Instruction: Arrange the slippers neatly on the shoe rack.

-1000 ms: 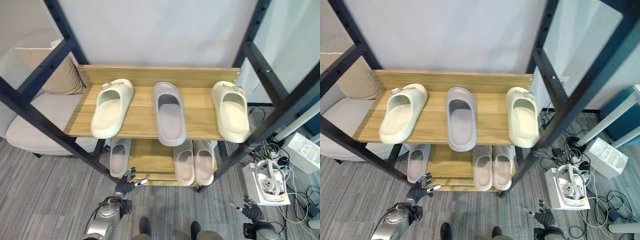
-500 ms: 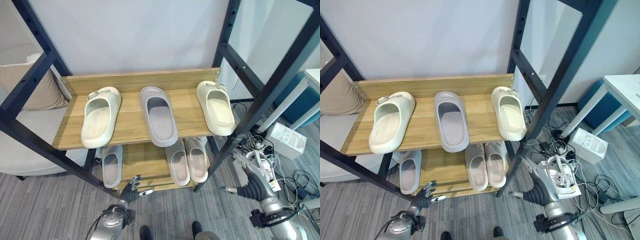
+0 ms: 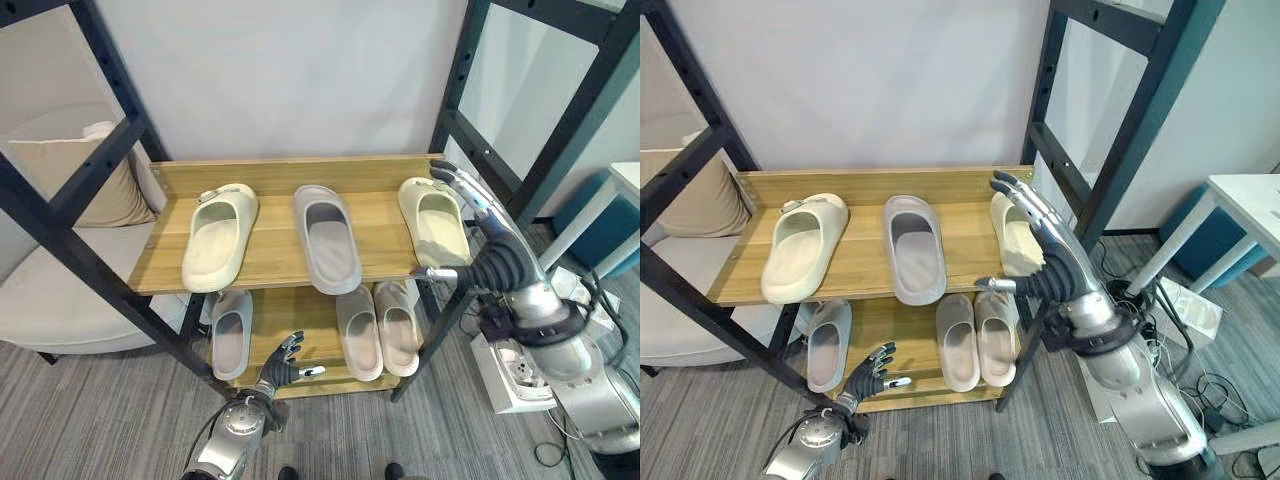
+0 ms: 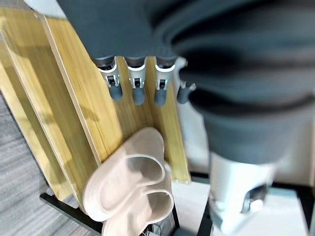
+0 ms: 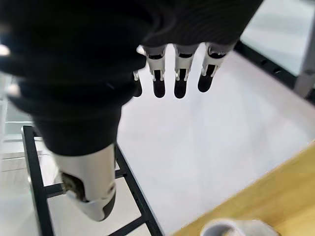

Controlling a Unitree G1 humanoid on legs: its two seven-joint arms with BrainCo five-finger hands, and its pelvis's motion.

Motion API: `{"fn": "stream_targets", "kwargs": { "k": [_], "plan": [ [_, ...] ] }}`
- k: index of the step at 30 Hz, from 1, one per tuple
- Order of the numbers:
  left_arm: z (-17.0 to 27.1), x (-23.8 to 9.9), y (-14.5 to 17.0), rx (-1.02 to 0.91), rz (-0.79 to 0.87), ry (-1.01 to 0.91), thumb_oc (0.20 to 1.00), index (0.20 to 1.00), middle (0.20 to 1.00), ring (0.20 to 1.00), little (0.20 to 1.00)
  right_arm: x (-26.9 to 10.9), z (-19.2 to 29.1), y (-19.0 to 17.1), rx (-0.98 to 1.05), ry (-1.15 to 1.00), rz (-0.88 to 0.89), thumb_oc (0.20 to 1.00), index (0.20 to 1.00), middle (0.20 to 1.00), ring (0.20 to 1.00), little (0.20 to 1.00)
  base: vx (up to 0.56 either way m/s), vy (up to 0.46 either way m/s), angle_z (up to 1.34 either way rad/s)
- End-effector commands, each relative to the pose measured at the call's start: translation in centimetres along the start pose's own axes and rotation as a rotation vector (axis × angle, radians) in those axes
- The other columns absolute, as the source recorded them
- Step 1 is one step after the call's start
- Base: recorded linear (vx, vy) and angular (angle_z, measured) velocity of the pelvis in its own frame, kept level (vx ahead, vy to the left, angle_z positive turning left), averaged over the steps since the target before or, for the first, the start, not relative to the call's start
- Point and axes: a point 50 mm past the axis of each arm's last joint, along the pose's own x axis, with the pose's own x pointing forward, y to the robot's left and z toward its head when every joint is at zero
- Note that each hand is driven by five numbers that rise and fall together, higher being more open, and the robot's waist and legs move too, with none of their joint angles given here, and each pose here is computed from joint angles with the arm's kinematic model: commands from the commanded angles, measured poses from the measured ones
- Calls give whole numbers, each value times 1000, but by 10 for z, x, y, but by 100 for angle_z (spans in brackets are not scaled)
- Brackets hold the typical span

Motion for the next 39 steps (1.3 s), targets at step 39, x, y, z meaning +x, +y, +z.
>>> {"fn": "stream_targets", "kwargs": {
  "k": [39],
  "plan": [
    [-3,-3,21,-40,52,1,1000,1000,1000,1000,1000,76,-22,-5,-339,27,-174,1000,1000,1000,1000,1000,8,8,5]
  ]
}}
